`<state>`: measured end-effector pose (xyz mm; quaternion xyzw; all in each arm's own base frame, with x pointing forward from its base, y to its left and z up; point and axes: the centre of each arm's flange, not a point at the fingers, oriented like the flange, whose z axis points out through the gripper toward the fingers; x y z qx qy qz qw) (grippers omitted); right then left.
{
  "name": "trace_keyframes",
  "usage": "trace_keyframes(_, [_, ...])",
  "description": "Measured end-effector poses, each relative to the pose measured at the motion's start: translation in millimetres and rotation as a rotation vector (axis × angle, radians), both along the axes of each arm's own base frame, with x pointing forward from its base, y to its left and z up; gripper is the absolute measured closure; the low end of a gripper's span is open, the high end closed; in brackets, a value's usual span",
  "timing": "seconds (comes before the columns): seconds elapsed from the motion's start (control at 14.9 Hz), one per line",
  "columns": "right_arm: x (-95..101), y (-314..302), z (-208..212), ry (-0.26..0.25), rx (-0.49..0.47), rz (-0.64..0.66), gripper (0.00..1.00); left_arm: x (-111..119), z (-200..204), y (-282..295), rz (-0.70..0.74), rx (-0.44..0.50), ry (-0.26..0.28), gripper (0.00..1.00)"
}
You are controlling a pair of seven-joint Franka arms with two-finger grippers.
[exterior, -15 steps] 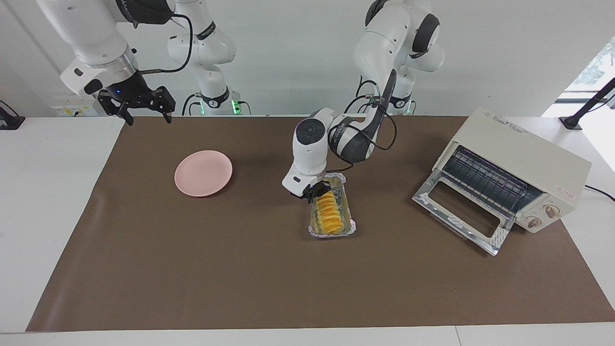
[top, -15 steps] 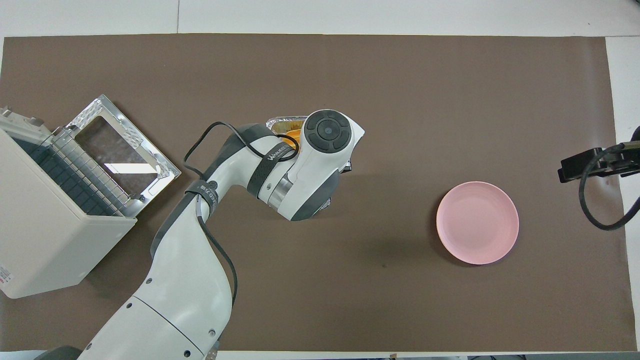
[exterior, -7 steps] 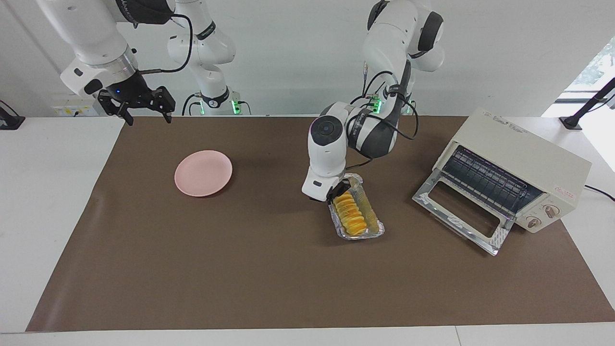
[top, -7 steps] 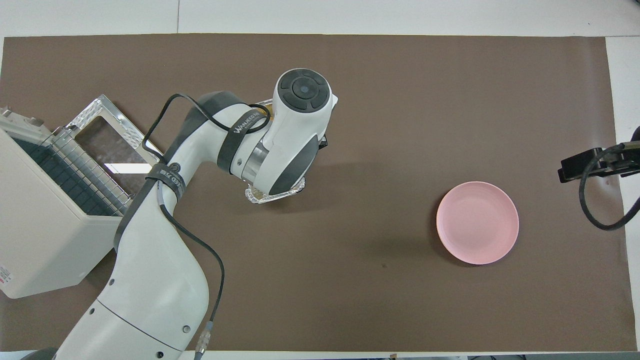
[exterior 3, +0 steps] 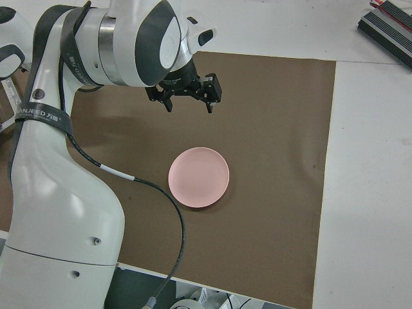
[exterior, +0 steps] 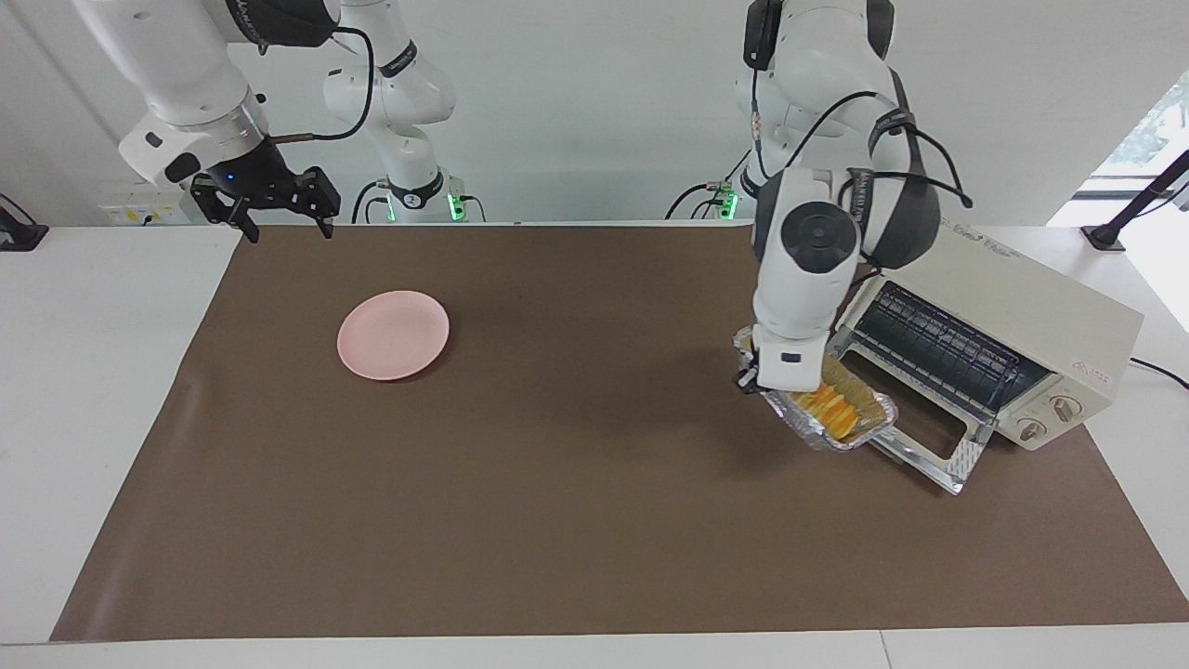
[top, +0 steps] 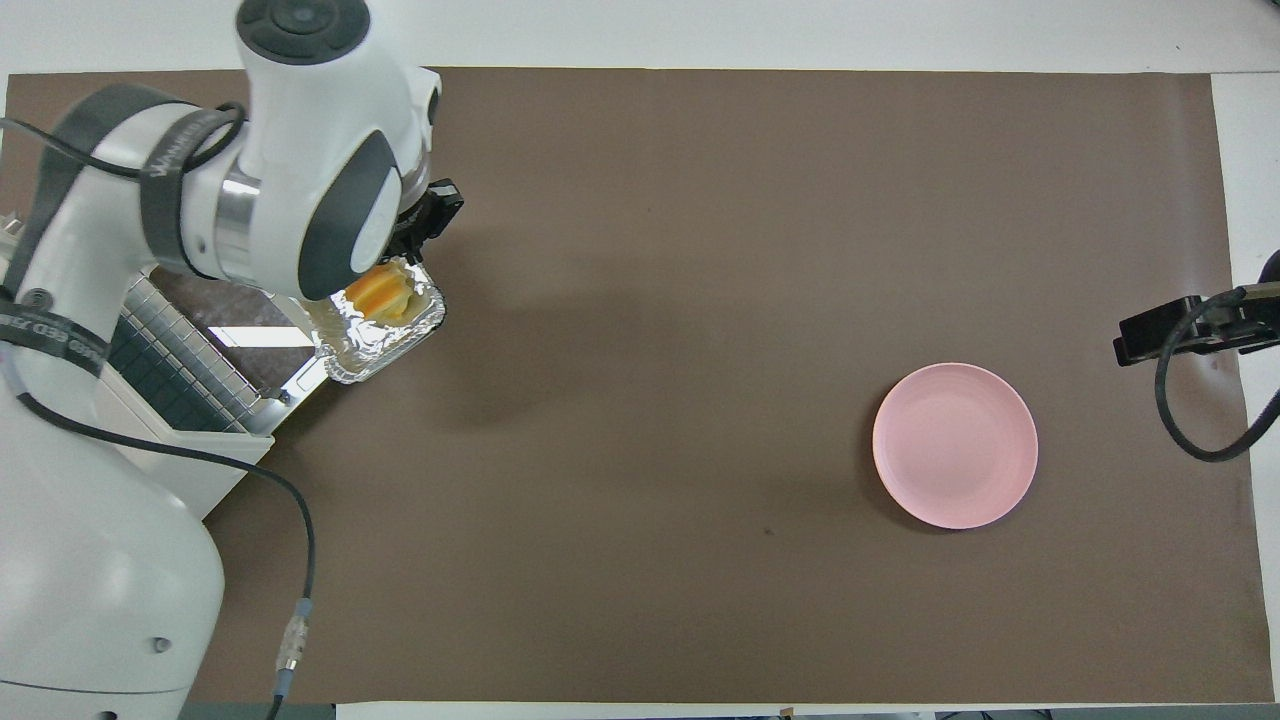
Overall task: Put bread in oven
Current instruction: 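Insert the foil tray into the oven with the left gripper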
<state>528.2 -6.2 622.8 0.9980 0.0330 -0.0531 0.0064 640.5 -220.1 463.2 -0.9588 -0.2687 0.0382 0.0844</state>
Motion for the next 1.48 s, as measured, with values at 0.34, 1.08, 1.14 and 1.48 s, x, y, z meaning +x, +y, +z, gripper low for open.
trace_keyframes(0.34, [0.0,0.0,0.0,0.0,0.0,0.0,0.0,16.4,-23.9,108.6,0.166,0.019,0.061,0.99])
trace_keyframes(1.08, [0.0,0.0,0.0,0.0,0.0,0.0,0.0,0.1,-51.7,225.6,0.357,0.073,0.117,0.99])
trace_keyframes(1.14, [0.0,0.0,0.0,0.0,0.0,0.0,0.0,-4.0,-55.2,231.1,0.358,0.096,0.121,0.99])
trace_keyframes(1.48, [0.0,0.0,0.0,0.0,0.0,0.0,0.0,-16.6,-63.1,238.0,0.362,0.111,0.128,0.99])
